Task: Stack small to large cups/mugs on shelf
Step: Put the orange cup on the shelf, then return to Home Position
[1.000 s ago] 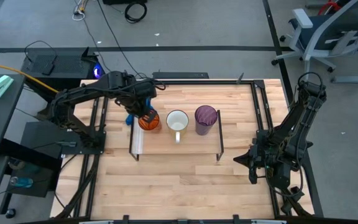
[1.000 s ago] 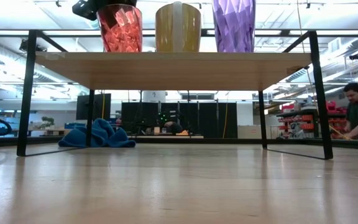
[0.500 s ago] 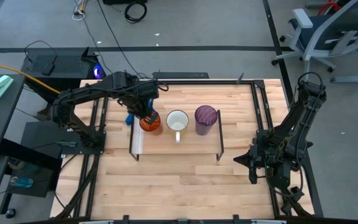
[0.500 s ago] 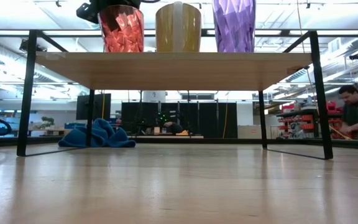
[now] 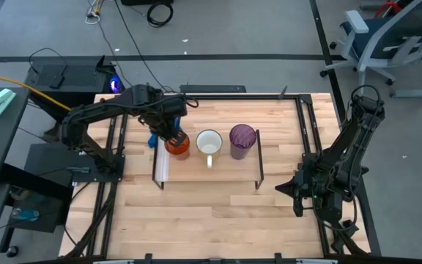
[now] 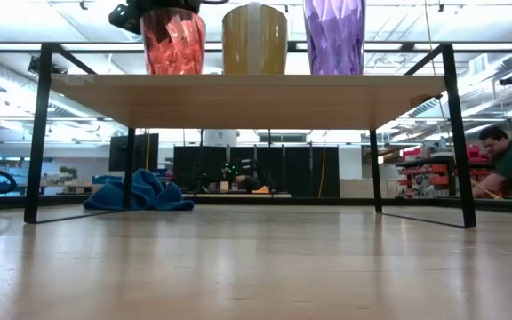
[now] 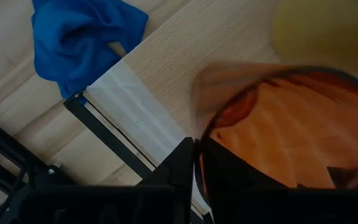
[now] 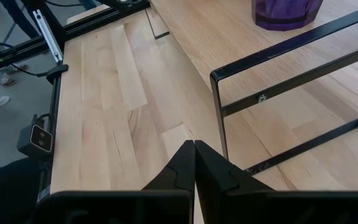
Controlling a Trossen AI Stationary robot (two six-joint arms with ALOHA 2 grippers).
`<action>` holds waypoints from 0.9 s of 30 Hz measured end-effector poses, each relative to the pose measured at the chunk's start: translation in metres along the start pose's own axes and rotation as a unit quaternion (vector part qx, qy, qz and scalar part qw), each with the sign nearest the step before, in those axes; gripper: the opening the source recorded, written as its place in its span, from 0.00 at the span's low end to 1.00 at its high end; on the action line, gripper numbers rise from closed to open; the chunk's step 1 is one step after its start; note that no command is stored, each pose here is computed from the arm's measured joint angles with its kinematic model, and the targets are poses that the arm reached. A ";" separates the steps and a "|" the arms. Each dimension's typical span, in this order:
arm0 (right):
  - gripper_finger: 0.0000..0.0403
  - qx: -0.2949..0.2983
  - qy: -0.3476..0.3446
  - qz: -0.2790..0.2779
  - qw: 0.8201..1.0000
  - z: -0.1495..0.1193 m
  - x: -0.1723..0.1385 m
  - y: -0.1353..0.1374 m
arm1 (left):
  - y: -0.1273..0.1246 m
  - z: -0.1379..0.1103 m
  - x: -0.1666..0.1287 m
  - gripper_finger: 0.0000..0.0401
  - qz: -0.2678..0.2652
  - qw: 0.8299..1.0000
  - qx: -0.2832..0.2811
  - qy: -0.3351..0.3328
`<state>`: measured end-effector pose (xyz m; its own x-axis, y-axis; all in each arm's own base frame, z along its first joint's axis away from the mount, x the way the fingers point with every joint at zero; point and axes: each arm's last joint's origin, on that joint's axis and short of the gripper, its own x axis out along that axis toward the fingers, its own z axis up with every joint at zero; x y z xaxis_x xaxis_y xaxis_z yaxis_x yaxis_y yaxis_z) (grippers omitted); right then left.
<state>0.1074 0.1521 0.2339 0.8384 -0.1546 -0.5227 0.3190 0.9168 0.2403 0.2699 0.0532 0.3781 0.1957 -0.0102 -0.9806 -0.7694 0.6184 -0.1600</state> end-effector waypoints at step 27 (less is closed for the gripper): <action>0.03 0.002 0.000 0.000 1.000 0.000 0.000 0.000 | 0.008 -0.010 -0.016 0.26 -0.017 0.999 0.047 -0.021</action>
<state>0.1074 0.1522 0.2340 0.8386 -0.1546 -0.5223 0.3208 0.9151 0.2443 0.2546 0.0501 0.3918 0.2484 -0.0007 -0.9687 -0.7016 0.6893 -0.1804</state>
